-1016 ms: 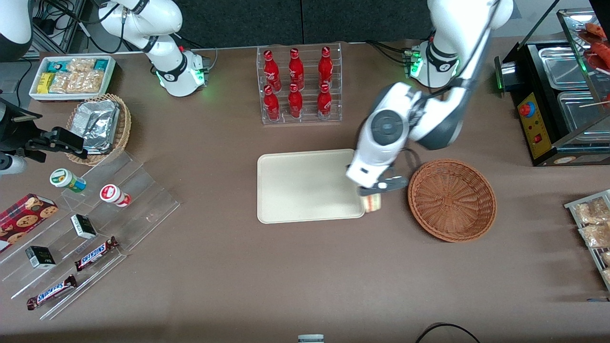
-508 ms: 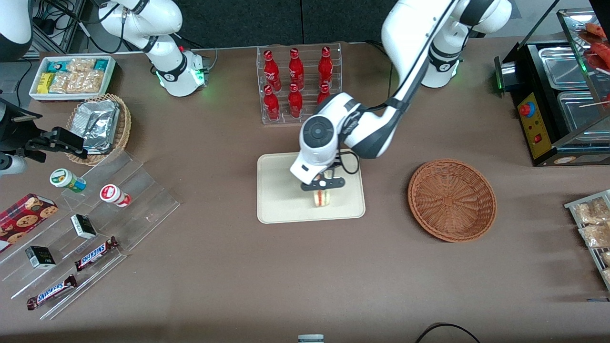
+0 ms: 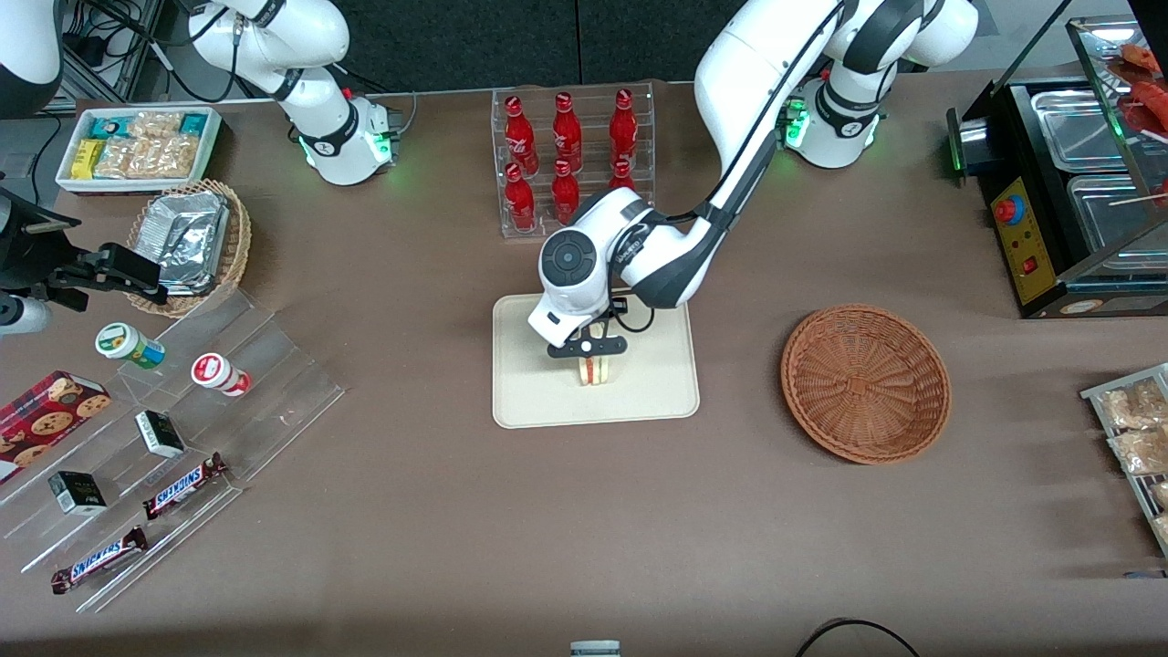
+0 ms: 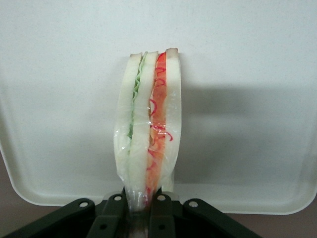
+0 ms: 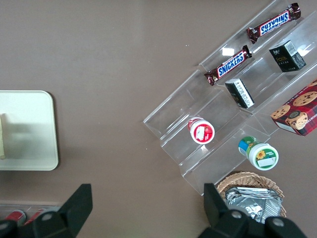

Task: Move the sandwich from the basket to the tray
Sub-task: 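Lower the sandwich onto the tray and open the left gripper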

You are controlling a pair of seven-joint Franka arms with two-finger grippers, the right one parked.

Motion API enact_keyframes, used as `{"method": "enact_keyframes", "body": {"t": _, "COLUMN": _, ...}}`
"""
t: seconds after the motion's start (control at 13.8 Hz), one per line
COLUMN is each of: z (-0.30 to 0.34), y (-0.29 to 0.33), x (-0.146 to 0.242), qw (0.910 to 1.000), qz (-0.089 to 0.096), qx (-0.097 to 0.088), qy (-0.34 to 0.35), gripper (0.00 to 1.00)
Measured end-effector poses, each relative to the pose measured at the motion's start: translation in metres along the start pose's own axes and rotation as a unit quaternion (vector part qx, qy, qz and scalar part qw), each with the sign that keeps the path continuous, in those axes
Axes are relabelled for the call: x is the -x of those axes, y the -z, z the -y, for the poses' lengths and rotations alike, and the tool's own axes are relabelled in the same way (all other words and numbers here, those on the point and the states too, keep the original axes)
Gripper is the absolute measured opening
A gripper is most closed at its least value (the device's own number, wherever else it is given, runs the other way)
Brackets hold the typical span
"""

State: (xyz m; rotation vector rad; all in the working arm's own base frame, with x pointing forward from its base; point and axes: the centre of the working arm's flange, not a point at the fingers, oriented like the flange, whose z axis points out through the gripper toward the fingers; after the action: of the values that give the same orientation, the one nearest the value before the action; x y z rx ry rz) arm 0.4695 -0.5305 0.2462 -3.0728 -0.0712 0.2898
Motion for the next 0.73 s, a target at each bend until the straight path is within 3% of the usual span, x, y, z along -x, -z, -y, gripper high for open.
{"method": "enact_keyframes", "body": {"t": 0.29, "z": 0.001, "y": -0.0066, "x": -0.0016, "qw": 1.0, "qz": 0.003, "qx": -0.004, "qy": 0.001, "gripper": 0.15}}
{"method": "enact_keyframes", "body": {"t": 0.36, "z": 0.0012, "y": -0.0071, "x": -0.002, "qw": 1.0, "qz": 0.003, "qx": -0.004, "qy": 0.002, "gripper": 0.19}}
{"method": "enact_keyframes", "body": {"t": 0.73, "z": -0.0003, "y": -0.0034, "x": -0.0042, "qw": 1.0, "qz": -0.003, "qx": 0.002, "qy": 0.002, "gripper": 0.69}}
